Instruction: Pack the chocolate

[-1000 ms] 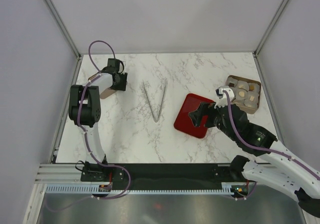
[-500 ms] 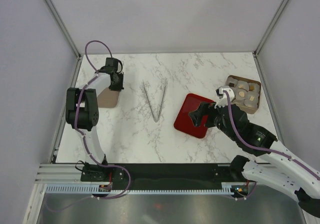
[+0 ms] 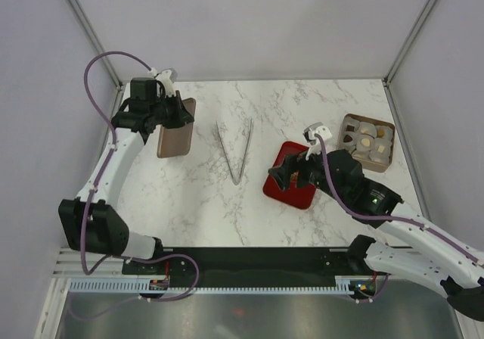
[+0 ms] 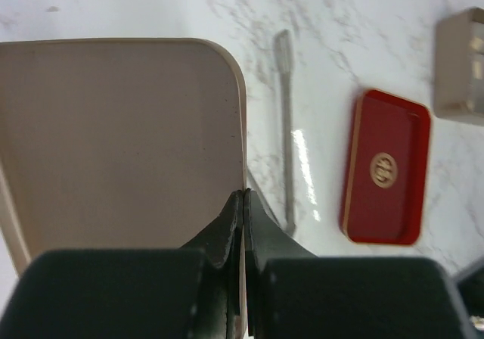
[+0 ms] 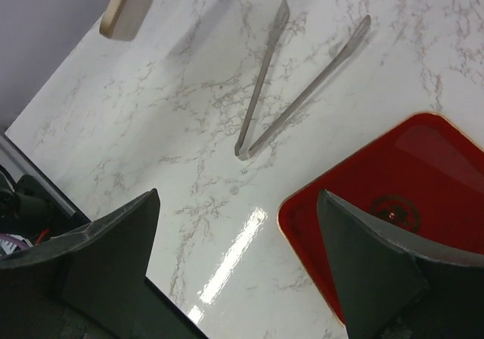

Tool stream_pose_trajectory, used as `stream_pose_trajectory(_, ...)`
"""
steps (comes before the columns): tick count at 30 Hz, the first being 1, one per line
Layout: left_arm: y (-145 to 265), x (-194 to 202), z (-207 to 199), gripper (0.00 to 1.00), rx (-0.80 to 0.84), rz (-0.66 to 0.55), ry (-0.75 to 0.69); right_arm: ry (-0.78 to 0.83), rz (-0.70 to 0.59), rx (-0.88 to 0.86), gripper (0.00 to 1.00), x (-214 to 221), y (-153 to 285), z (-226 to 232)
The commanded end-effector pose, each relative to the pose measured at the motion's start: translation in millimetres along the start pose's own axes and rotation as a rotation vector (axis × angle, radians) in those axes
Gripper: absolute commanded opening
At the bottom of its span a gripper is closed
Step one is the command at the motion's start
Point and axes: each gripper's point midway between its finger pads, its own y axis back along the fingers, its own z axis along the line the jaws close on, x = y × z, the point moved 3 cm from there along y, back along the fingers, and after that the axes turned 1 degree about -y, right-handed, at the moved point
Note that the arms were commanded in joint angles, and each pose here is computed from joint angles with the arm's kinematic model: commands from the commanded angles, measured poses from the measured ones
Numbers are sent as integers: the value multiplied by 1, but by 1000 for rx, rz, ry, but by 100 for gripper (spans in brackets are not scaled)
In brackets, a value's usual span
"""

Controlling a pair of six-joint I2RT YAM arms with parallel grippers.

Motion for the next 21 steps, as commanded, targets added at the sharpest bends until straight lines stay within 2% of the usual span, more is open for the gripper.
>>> stream_pose_trajectory(1,38,19,-48,2,212,29,35,163,-103,-154,93,-29,-13,27)
stream_pose_trajectory(6,74,44,-81,2,380,62,-4,424,-90,-122,94,-41,-38,22)
stream_pose_trajectory(7,76,50,-81,2,384,65,-6,521,-97,-144,95,-43,-40,23)
stream_pose_trajectory(10,92,56,-90,2,409,38,-37,671,-134,-224,94,-50,-44,33)
stream_pose_trajectory(11,100,68,-99,2,469,83,-37,698,-149,-251,94,-52,-43,37)
stream_pose_trajectory(17,121,90,-108,2,520,108,-54,895,-241,-442,94,-61,-28,63)
stream_pose_trajectory(21,132,99,-115,2,557,117,-57,993,-235,-492,93,-62,-26,68)
